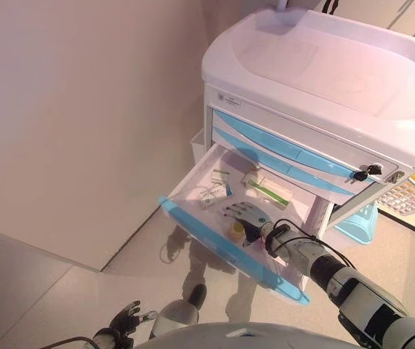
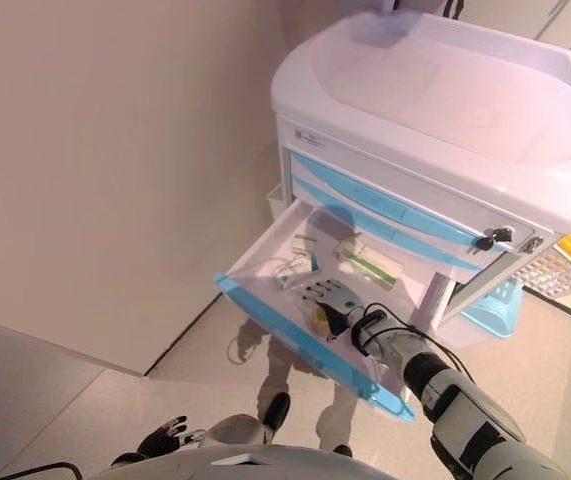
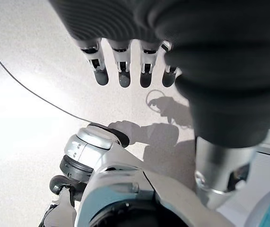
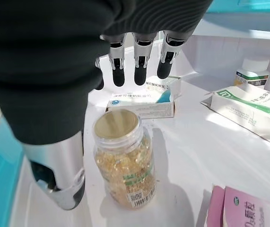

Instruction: Open the drawer and pick up the medicine

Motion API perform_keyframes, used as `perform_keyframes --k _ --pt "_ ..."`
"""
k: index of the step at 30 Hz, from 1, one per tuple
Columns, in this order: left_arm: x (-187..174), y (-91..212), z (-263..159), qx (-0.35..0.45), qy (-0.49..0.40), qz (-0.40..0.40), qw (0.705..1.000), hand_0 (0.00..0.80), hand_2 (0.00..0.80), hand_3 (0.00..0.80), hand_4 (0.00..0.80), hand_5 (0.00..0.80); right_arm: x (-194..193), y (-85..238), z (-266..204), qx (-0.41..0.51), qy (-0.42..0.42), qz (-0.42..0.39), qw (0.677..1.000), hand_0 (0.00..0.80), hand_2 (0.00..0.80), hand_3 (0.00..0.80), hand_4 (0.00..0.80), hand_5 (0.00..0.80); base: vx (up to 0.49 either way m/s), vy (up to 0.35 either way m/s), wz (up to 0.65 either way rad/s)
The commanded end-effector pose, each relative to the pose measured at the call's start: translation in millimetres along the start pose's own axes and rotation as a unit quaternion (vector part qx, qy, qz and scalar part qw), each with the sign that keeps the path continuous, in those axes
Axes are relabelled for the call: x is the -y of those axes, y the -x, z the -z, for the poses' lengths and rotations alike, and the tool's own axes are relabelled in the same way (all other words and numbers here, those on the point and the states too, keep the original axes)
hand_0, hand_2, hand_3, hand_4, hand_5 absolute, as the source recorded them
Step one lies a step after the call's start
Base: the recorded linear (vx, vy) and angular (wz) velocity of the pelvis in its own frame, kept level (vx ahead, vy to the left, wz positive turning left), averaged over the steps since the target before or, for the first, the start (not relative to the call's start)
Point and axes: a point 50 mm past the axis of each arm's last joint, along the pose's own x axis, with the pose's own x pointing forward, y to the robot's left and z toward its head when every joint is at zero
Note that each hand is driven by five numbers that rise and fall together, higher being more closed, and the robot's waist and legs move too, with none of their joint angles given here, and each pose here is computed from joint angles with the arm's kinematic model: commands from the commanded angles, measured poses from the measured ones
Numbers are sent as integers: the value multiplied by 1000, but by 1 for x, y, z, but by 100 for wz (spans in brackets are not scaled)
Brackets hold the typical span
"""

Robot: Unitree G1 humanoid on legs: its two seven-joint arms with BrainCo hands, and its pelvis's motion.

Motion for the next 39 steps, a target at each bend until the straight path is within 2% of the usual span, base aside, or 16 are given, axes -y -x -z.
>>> perform_keyframes --k 1,39 --pt "-2 -4 -14 16 -37 7 999 0 0 0 0 0 32 -16 -4 24 35 47 998 0 0 0 0 0 0 0 0" --pt "3 -4 -12 15 -46 16 999 0 0 0 0 0 18 -15 3 -33 51 46 997 0 0 0 0 0 2 0 0"
